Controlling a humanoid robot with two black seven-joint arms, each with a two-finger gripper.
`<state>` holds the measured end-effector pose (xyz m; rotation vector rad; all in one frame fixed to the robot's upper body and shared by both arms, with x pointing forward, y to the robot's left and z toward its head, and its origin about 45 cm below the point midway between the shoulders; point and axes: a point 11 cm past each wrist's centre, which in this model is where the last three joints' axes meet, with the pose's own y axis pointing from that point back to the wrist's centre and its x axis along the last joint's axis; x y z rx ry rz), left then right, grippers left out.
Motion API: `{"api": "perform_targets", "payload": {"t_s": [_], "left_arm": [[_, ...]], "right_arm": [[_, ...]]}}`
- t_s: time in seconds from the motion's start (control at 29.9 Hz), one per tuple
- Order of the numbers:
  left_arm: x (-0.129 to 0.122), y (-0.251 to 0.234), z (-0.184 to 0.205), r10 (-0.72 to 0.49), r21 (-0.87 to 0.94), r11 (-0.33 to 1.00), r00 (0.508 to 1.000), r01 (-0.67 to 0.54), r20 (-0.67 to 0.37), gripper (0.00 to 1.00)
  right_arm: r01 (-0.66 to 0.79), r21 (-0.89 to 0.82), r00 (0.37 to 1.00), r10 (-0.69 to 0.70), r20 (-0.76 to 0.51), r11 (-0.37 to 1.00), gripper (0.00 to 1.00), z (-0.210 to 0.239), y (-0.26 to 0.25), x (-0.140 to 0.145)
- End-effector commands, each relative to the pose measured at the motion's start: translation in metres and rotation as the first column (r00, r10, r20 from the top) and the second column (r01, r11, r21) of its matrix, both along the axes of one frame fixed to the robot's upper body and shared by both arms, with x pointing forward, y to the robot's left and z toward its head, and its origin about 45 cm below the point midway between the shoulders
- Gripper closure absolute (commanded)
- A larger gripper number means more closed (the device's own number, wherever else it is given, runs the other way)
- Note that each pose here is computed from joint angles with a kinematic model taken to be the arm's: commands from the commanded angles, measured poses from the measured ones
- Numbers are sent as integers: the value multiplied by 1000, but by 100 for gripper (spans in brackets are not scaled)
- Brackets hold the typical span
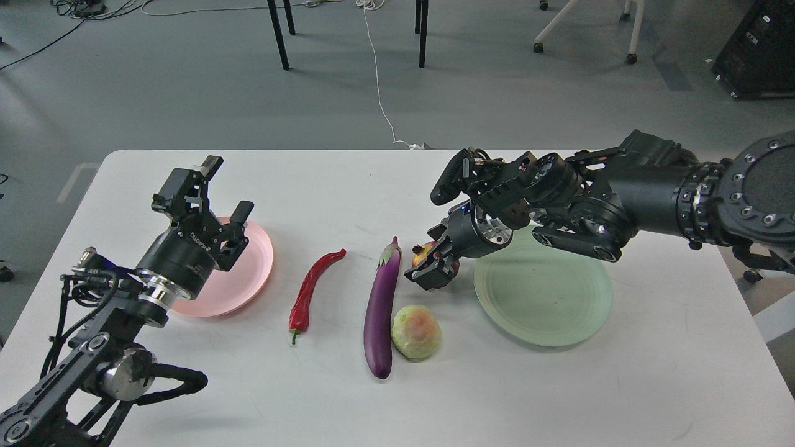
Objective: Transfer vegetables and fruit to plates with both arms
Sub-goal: 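Grasp the red apple with the right gripper and lift it, then carry the apple onto the green plate and release it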
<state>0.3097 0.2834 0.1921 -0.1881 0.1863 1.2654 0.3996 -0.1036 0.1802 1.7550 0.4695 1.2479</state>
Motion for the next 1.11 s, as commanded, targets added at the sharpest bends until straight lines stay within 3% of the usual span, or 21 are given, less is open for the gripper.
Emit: {"api": "perform_targets", "payload": {"t_s": [0.0,0.17,0.37,0.57,0.77,0.9,1.07], "left_arm": [[-1,0,-1,-3,0,1000,1000,3,-2,2],[0,3,1,1,6,1000,1000,-1,0,2],[0,3,1,1,7,1000,1000,-1,1,2],[0,3,1,1,7,1000,1000,-1,1,2],[0,4,1,-2,10,1000,1000,2,0,2],[0,3,1,-3,10,1000,1000,3,1,2],[0,2,0,-6,8,1000,1000,6,-2,2]], "right_arm": [[7,-9,1000,-7,-3,1000,5,-6,-4,0],[3,-11,1000,-3,-13,1000,11,-12,-2,-4],[6,-9,1000,-7,-12,1000,52,-12,-4,-3],[16,1,1000,-16,7,1000,56,-2,-5,3],[96,107,993,-102,54,990,56,56,-17,27],[162,105,981,-171,89,981,56,83,-61,38],[244,26,964,-246,102,969,55,77,-129,35]]}}
